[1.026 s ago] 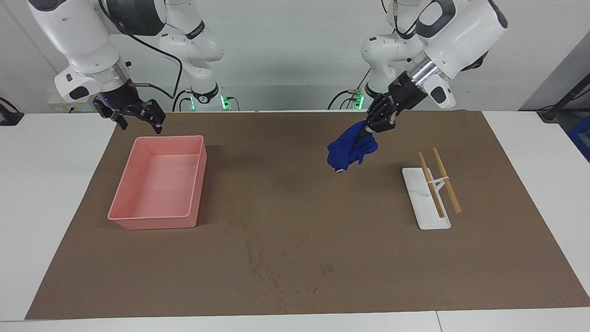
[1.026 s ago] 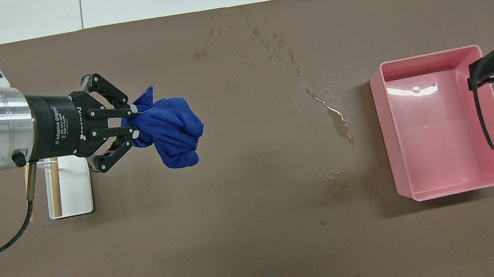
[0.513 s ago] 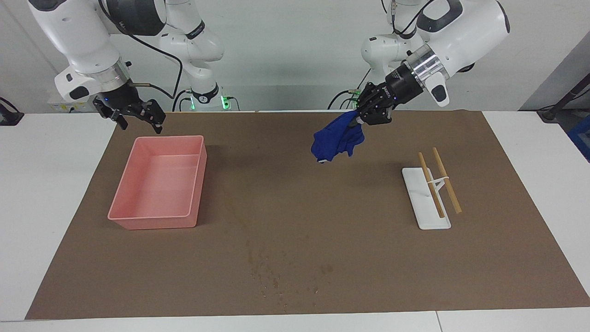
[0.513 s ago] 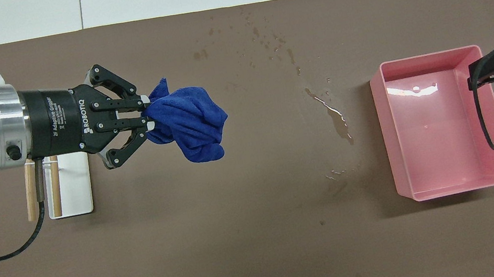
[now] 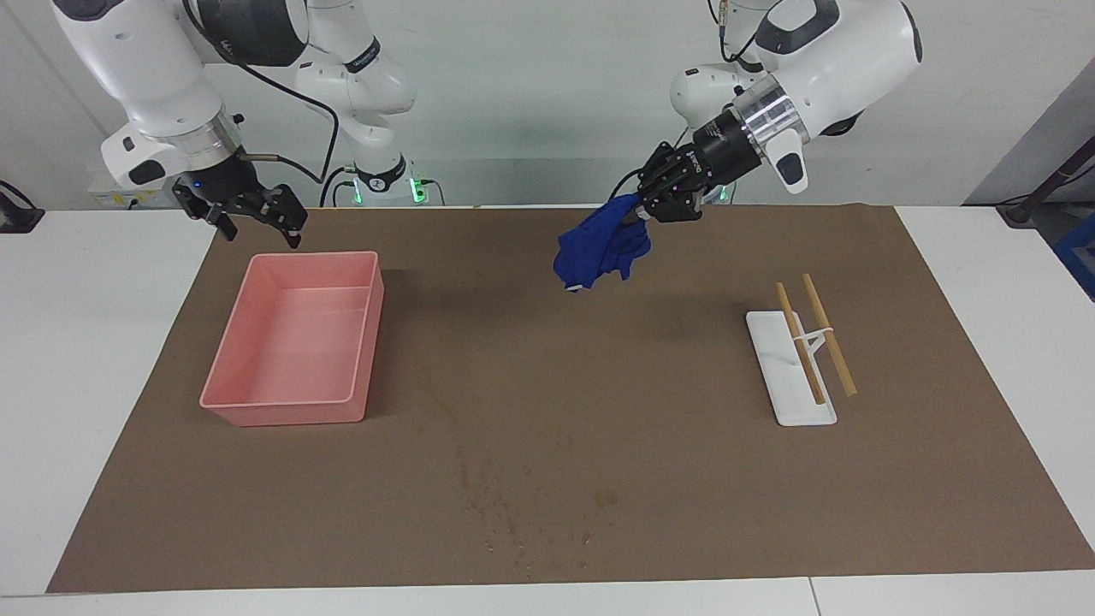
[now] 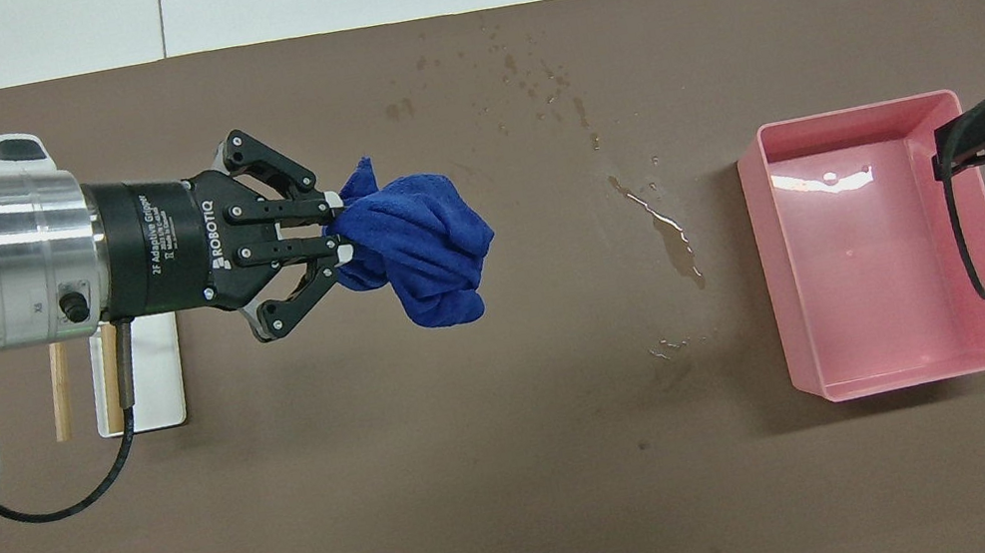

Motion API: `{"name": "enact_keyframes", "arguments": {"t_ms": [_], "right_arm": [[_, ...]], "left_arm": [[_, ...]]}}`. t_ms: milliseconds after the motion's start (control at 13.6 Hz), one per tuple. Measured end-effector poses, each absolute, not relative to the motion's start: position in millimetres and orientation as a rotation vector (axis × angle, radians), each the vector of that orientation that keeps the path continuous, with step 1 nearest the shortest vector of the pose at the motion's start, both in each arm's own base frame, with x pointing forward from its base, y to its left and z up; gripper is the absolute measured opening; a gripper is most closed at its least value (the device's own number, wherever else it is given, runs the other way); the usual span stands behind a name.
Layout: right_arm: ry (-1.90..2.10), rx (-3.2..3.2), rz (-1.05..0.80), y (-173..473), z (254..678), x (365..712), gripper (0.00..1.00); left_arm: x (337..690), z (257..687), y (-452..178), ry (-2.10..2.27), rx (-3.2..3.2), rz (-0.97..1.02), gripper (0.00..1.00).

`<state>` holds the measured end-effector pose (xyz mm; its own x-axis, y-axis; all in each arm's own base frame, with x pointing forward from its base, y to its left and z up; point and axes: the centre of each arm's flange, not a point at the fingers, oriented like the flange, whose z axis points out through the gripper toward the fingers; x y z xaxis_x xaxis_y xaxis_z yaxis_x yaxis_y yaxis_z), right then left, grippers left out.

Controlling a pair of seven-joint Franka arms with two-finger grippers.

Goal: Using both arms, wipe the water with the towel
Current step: 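Carry the towel toward the center while the right gripper reaches toward it, then grasp the towel with the right gripper while the left gripper holds it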

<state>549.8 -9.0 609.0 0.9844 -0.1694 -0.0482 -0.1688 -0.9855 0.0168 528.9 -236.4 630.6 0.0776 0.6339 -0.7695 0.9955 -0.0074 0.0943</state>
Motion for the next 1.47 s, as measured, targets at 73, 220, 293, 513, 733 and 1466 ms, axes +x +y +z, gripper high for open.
{"name": "enact_keyframes", "arguments": {"t_ms": [73,220,293,513,733,1466], "right_arm": [[-0.263,3.116,-0.088,-8.1,608.4,549.0,1.0],[-0.247,3.117,-0.118,-2.2,607.3,546.6,1.0],[-0.246,3.136,-0.12,1.9,607.6,546.4,1.0],[-0.537,3.202,-0.143,32.9,612.4,546.2,1.0],[-0.903,3.185,-0.165,96.2,624.6,542.2,1.0],[-2.048,2.953,-0.379,262.1,603.2,562.7,0.96]], "left_arm": [[529.0,630.4,-236.2,1.626,1.712,-0.713,0.14],[529.1,629.7,-236.0,1.629,1.71,-0.713,0.14],[529.3,628.4,-235.8,1.632,1.708,-0.713,0.14],[530.5,624.1,-234.5,1.643,1.697,-0.705,0.14],[532.0,622.0,-233.4,1.662,1.675,-0.7,0.14],[526.8,631.4,-265.6,1.745,1.457,-0.738,0.14]]}}
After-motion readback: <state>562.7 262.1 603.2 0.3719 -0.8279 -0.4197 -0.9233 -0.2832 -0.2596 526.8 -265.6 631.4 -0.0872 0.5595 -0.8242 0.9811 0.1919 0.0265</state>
